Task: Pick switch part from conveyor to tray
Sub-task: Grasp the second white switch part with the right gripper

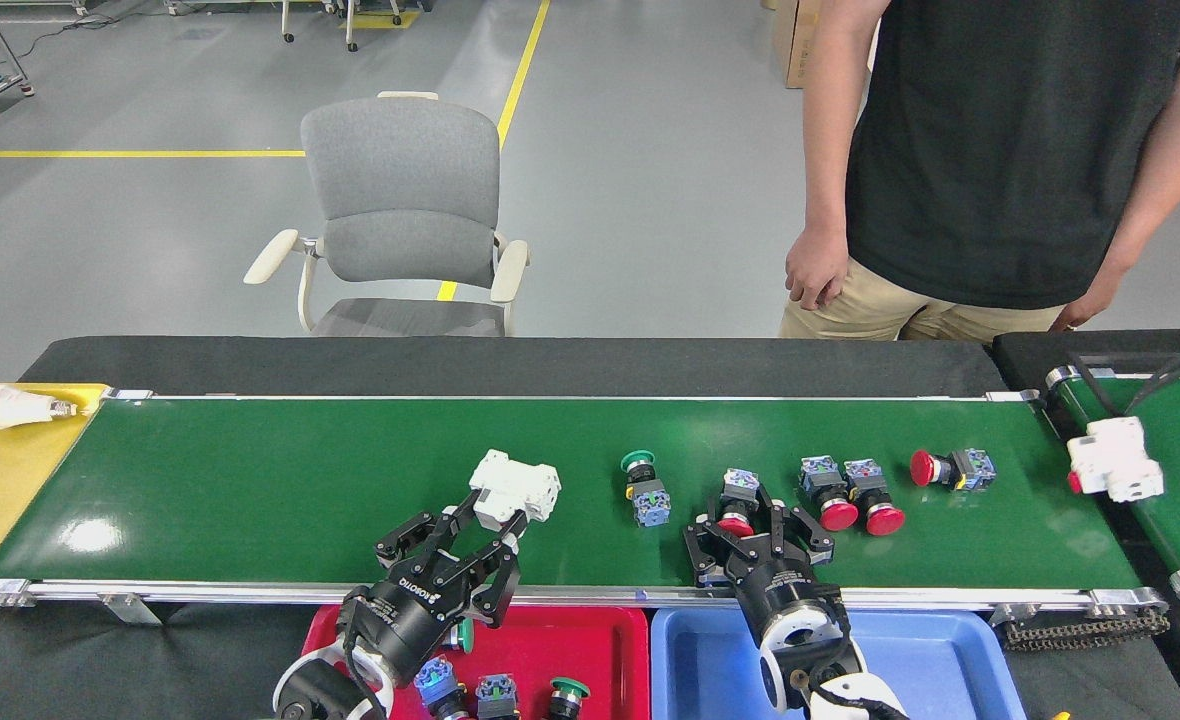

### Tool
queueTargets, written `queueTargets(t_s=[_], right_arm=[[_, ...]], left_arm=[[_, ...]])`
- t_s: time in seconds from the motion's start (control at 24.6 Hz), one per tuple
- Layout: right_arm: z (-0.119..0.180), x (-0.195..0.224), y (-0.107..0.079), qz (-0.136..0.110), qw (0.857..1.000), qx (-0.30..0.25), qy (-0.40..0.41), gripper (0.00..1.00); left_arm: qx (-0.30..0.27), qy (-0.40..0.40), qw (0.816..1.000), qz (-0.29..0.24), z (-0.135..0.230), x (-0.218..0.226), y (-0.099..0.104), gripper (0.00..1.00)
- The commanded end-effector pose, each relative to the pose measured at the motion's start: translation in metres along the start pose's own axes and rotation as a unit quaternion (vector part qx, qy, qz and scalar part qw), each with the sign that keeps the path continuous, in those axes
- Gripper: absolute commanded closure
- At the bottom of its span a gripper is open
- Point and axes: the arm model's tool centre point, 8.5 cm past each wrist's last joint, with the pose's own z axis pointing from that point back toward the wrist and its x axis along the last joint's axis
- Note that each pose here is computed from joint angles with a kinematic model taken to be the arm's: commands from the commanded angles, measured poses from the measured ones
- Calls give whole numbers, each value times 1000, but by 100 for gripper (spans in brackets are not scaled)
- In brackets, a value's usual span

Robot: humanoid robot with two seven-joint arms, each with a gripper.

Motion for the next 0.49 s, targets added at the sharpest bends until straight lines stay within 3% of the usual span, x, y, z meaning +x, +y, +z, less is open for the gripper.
queueTargets(t_s=[0.0,0.08,0.28,0.45], right_arm=[[-6,-4,-22,-7,1000,-26,2,96],[-4,-20,-42,-21,998,-53,9,97],[20,-95,-91,-28,991,-125,34,97],[62,-152,-78,-32,990,-129,40,96]], left_arm=[[17,1,1000,-5,-1,-4,11,83],[19,1,1000,-4,-1,-4,12,83],[32,22,999,-9,6,-18,21,83],[34,43,998,-11,13,-34,23,83]])
